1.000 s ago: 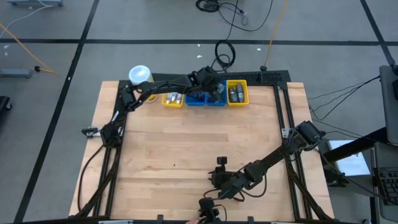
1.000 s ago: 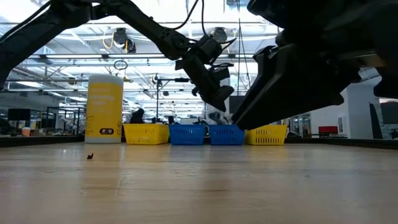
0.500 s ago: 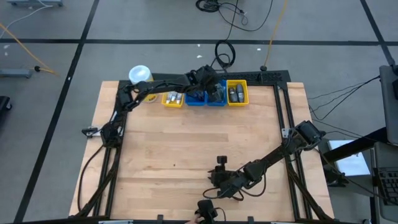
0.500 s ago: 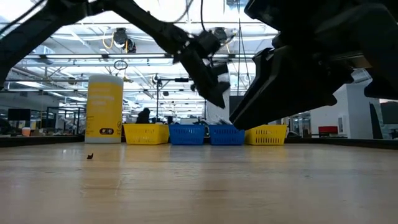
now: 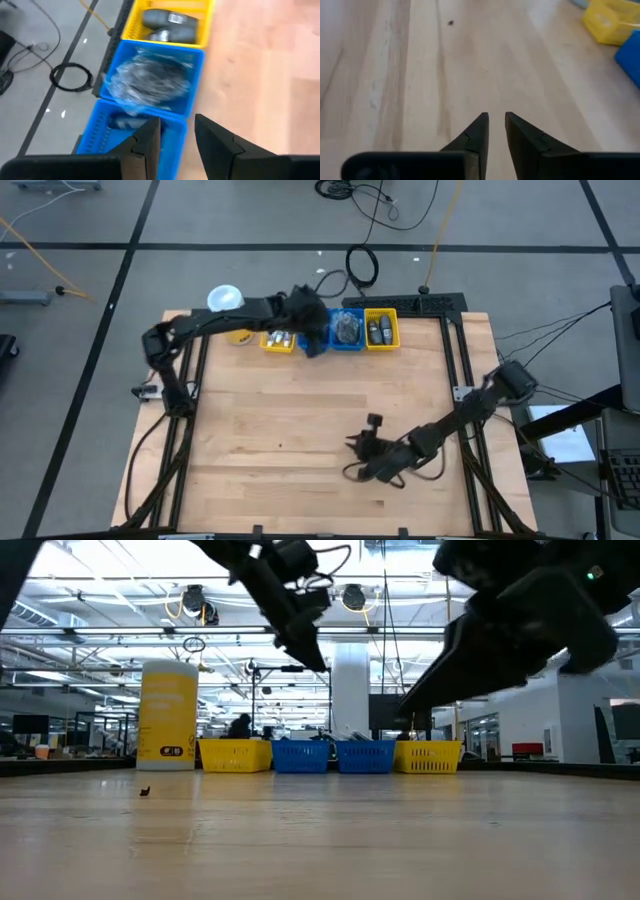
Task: Pick & Place Travel size toiletries
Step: Return to Home Position
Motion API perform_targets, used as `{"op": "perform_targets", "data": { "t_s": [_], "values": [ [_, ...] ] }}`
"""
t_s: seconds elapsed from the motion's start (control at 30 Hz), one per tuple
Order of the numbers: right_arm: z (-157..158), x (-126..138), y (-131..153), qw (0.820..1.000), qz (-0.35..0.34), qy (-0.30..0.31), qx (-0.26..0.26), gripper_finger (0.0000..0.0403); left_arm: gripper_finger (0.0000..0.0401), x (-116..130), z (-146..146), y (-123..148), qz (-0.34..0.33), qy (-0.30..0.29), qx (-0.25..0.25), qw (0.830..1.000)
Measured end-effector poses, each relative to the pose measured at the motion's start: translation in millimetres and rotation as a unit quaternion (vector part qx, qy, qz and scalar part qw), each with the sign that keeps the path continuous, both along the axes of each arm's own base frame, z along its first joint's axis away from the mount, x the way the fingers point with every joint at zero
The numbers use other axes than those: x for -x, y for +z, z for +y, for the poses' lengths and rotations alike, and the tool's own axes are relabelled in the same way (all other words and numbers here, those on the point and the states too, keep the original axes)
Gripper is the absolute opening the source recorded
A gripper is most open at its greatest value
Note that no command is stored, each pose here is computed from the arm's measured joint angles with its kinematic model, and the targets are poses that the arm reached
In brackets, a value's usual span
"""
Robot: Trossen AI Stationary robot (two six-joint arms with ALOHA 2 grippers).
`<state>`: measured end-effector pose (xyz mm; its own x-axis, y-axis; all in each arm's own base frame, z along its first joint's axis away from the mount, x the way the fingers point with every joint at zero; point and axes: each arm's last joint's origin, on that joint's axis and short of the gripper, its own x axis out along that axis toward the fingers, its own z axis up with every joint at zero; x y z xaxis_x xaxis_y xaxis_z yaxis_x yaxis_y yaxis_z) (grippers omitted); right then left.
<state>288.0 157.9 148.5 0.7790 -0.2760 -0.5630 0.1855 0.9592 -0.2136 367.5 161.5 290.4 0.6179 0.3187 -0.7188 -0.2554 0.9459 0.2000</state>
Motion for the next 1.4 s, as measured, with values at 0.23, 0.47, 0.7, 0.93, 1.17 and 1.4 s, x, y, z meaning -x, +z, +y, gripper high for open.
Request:
{"op": "perform_targets", "data": {
  "t_s": [0.23,0.47,0.7,0.93,1.17,1.4],
  "values": [
    [-37.4,45.6,19.0,0.996,-0.087,0.021,-0.029,0.0050,0.0124,47.2,-49.7,-12.6,-0.022,-0.012,0.015,1.000],
    [-79.6,86.7,22.9,0.988,-0.141,0.012,-0.055,0.0050,0.0124,103.0,-92.3,-33.7,-0.056,-0.002,0.025,0.998],
    [-103.9,111.9,26.9,0.975,-0.214,0.019,-0.060,0.0050,0.0124,151.2,-116.6,-56.8,-0.110,-0.003,0.044,0.993],
    [-119.8,131.8,22.7,0.967,-0.250,0.011,-0.057,0.0050,0.0124,194.3,-129.1,-84.6,-0.170,0.009,0.069,0.983],
    [-135.4,152.5,17.9,0.952,-0.299,-0.001,-0.063,0.0050,0.0124,226.0,-134.4,-116.4,-0.229,0.028,0.092,0.969],
    [-145.0,167.7,26.9,0.936,-0.345,-0.016,-0.062,0.0050,0.0124,245.4,-137.7,-151.0,-0.290,0.038,0.110,0.950]
  ]
}}
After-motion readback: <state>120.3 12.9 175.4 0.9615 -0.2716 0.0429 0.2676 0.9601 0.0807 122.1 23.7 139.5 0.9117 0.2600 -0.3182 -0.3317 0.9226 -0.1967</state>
